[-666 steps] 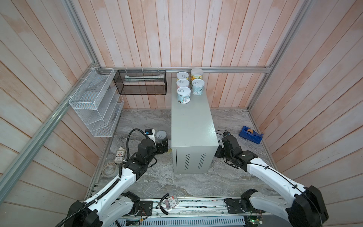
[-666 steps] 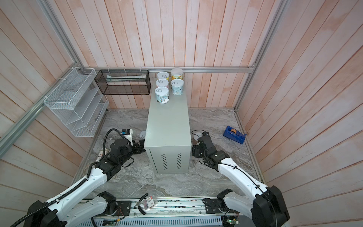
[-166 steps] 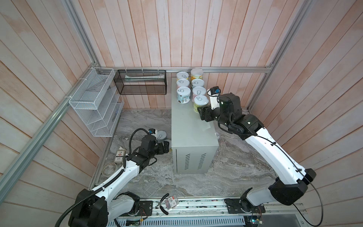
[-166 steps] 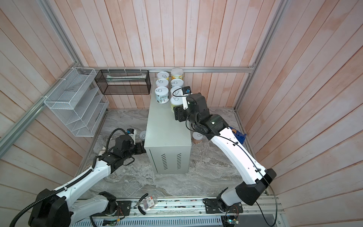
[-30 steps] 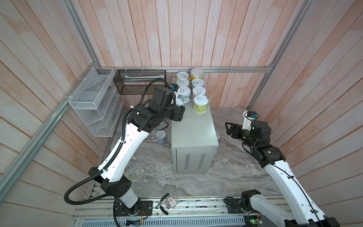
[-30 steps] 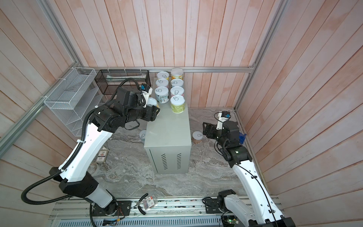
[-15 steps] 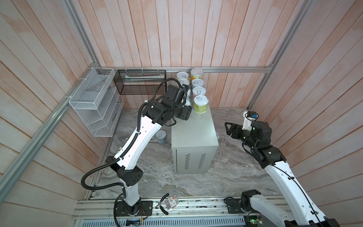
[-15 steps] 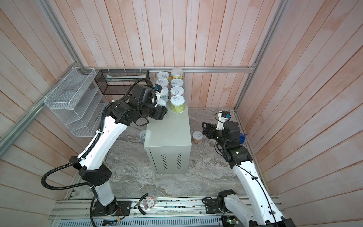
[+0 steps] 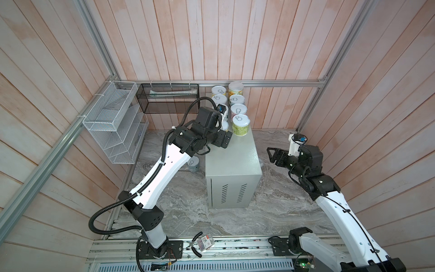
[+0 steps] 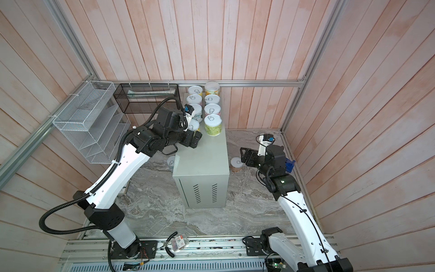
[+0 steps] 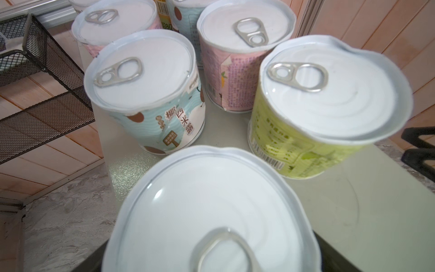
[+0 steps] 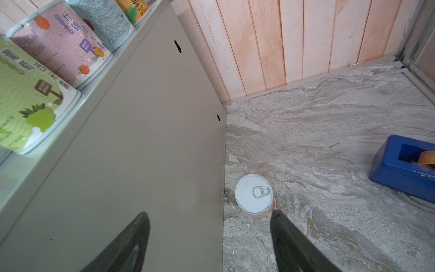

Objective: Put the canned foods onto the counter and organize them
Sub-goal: 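Carry the yellow can with the left gripper over the cabinet top, then lower the yellow can onto the cabinet top beside the green can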

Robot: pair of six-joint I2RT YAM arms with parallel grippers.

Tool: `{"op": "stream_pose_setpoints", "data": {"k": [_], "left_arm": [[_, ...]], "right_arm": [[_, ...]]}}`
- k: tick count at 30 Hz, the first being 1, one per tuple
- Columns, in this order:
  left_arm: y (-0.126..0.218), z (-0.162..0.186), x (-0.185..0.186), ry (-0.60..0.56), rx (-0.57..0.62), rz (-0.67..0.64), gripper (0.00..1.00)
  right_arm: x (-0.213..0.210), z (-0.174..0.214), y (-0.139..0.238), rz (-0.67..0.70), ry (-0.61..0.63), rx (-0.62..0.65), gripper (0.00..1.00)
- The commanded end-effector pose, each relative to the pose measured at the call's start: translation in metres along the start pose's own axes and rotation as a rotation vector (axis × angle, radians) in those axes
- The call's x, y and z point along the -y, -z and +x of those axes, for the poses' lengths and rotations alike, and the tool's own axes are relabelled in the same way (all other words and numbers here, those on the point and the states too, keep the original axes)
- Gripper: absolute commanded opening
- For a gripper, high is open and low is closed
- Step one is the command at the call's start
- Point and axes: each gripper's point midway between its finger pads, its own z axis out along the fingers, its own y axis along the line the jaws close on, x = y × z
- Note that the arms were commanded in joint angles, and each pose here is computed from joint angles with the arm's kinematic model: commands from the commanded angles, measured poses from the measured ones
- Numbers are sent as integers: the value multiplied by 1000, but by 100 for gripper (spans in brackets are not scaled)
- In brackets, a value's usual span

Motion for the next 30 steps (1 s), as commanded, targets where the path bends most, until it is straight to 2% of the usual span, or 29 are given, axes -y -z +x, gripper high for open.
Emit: {"op": "stream_pose_setpoints", "data": {"k": [1, 10, 18, 22, 30], "left_arm": [[29, -20, 1, 0, 124, 25, 100], [32, 20, 7, 40, 85, 69, 97], [24, 26, 9, 40, 104, 88, 73], [16, 26, 7, 40, 104, 89, 68], [3, 28, -2, 53, 100, 77, 67]], "right_arm": [[-5, -5, 4, -26, -13, 17, 79], [-14, -15, 8, -48, 4, 27, 77], [-20, -13, 5, -85, -3, 8, 72], [-24, -11, 3, -114, -20, 1, 72], [-24, -8, -1, -118, -25, -14, 72]]}}
